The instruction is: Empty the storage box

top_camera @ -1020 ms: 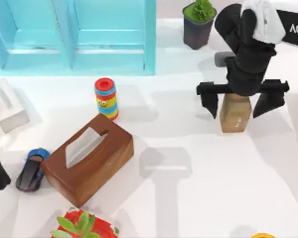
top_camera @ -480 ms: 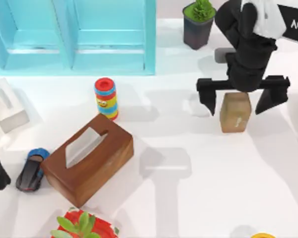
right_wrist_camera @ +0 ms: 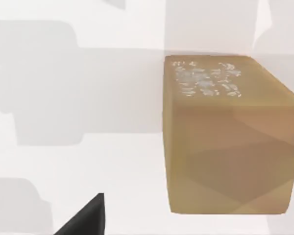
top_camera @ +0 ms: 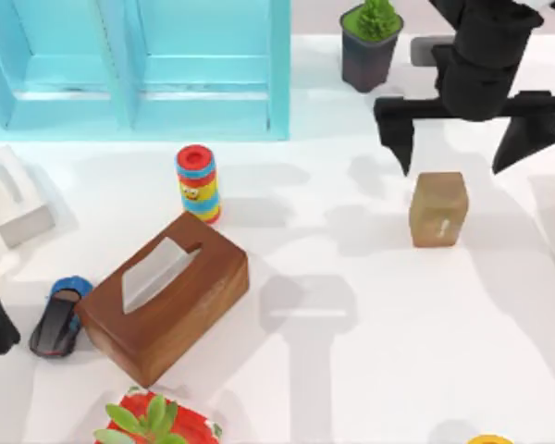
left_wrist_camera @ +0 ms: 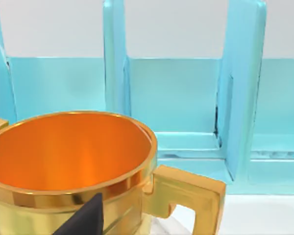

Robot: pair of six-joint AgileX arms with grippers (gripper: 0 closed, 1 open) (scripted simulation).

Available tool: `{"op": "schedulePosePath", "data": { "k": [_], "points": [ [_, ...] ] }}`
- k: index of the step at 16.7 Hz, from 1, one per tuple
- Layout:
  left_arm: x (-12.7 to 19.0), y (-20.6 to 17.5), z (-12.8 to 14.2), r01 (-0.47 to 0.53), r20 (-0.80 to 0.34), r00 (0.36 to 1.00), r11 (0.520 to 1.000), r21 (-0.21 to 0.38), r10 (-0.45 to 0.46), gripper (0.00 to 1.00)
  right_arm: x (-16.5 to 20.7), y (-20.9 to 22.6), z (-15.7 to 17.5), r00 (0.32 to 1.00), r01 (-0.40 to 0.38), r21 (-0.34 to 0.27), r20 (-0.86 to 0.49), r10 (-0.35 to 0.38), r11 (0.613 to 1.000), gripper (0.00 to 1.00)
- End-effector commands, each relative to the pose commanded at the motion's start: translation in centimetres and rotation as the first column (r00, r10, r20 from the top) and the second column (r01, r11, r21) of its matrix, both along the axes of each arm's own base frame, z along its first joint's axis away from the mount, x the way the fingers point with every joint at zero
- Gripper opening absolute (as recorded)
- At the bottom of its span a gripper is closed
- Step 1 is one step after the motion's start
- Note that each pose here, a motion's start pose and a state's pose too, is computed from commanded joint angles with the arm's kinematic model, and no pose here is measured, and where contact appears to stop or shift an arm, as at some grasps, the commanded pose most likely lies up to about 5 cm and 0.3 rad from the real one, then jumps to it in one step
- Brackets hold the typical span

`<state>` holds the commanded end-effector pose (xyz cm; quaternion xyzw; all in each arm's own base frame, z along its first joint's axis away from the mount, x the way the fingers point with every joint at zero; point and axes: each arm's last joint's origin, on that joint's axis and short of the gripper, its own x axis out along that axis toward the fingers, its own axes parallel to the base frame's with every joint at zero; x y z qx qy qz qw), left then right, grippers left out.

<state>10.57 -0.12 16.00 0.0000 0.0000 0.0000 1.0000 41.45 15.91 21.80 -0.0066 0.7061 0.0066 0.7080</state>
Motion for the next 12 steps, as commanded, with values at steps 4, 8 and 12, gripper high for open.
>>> {"op": "schedulePosePath", "data": {
  "k": [4, 8, 12],
  "points": [
    [0.0, 0.0, 0.0, 0.0, 0.0, 1.0, 1.0, 0.0, 0.0, 1.0, 0.0, 0.0, -0.2, 1.0, -0.002, -0.001, -0.003, 0.002, 1.0, 1.0],
    [0.0, 0.0, 0.0, 0.0, 0.0, 1.0, 1.0, 0.0, 0.0, 1.0, 0.9, -4.7, 0.5, 1.0, 0.0, -0.001, -0.007, 0.0, 1.0, 1.0],
    [0.0, 0.0, 0.0, 0.0, 0.0, 1.0, 1.0, 0.0, 0.0, 1.0, 0.8, -16.3, 1.9, 1.0, 0.028, 0.003, -0.008, -0.028, 1.0, 1.0]
  ]
}}
